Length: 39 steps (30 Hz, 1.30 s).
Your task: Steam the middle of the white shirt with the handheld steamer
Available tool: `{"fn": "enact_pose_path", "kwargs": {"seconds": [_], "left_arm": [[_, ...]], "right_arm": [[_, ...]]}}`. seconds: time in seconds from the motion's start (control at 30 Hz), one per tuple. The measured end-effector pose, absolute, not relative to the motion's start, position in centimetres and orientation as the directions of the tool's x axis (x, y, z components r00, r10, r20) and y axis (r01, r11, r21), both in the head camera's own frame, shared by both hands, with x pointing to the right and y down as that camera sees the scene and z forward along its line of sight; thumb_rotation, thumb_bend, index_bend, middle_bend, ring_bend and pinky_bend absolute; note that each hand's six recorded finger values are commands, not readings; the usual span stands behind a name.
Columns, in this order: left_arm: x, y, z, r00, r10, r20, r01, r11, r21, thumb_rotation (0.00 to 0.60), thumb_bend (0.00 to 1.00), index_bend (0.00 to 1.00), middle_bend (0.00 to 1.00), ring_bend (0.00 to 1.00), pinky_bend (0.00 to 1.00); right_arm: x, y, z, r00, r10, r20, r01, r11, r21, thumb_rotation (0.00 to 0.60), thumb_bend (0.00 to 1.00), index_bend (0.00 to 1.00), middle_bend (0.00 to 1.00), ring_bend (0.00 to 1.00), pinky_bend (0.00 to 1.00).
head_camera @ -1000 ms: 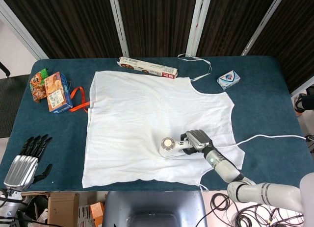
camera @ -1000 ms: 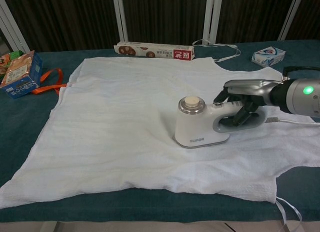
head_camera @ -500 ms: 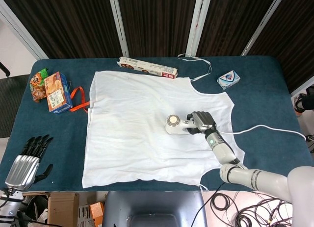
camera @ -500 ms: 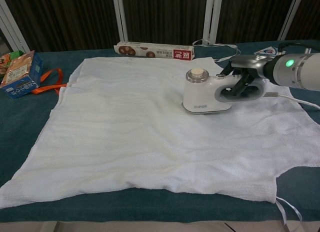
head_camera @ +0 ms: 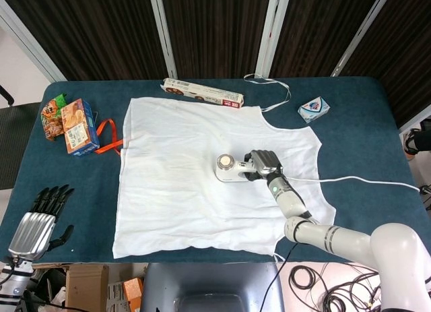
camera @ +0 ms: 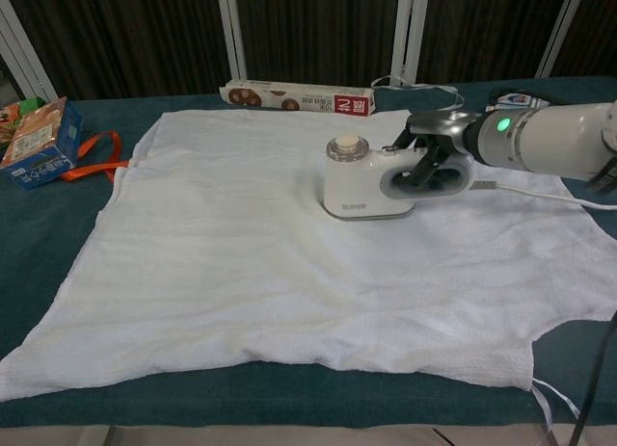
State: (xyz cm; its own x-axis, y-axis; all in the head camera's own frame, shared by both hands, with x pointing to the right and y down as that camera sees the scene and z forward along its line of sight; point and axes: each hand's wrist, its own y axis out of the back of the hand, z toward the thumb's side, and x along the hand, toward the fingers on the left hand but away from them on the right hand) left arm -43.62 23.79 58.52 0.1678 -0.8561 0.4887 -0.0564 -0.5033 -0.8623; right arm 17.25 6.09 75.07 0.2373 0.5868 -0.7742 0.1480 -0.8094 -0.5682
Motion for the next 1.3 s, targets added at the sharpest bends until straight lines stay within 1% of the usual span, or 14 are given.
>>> {"fn": "enact_pose_path", "kwargs": {"seconds": [0.27,0.5,0.73,0.87,0.97,1.13,1.3], "left_arm": [[-43.4,23.9,58.6,0.176,-0.854,0.489,-0.055,-0.505,-0.862,0.6,0.38,0.0,0.05,0.01,0.0],[-43.2,23.9,58.5,0.182,-0.855,0.486,-0.055,-0.502,-0.863,0.6,0.38,0.0,0.05,0.01,0.0],[-43.3,23.9,58.3,0.178,-0.858,0.482,-0.06,-0.498,-0.865,0.6,0.38,0.0,0.05,0.01,0.0],[-43.3,23.9,58.2,0.18,-0.859,0.48,-0.061,-0.497,-0.866,0.6,0.38,0.0,0.05,0.01,0.0],[-43.3,23.9,58.2,0.181,-0.859,0.479,-0.061,-0.496,-0.866,0.6,0.38,0.0,0.05,0.01,0.0],[-43.2,23.9,58.2,0.182,-0.859,0.479,-0.061,-0.496,-0.866,0.6,0.38,0.0,0.05,0.01,0.0],[-43.2,23.9,58.2,0.182,-0.858,0.481,-0.061,-0.498,-0.865,0.6,0.38,0.0,0.05,0.01,0.0]], "right_arm": [[16.0,8.8,73.5,0.325,0.538,-0.778,0.105,-0.838,-0.535,0.6,0.73,1.0,1.0,1.0,1.0],[14.5,12.5,71.9,0.421,0.463,-0.78,0.031,-0.867,-0.498,0.6,0.73,1.0,1.0,1.0,1.0],[13.6,15.1,71.2,0.472,0.415,-0.778,-0.034,-0.873,-0.487,0.6,0.73,1.0,1.0,1.0,1.0],[13.7,15.0,71.1,0.47,0.431,-0.77,-0.037,-0.862,-0.505,0.6,0.73,1.0,1.0,1.0,1.0],[14.1,14.2,71.3,0.453,0.463,-0.762,-0.024,-0.848,-0.53,0.6,0.73,1.0,1.0,1.0,1.0],[15.2,12.0,71.9,0.403,0.525,-0.75,-0.008,-0.817,-0.576,0.6,0.73,1.0,1.0,1.0,1.0],[17.2,9.6,72.9,0.321,0.578,-0.75,0.027,-0.798,-0.602,0.6,0.73,1.0,1.0,1.0,1.0]]}}
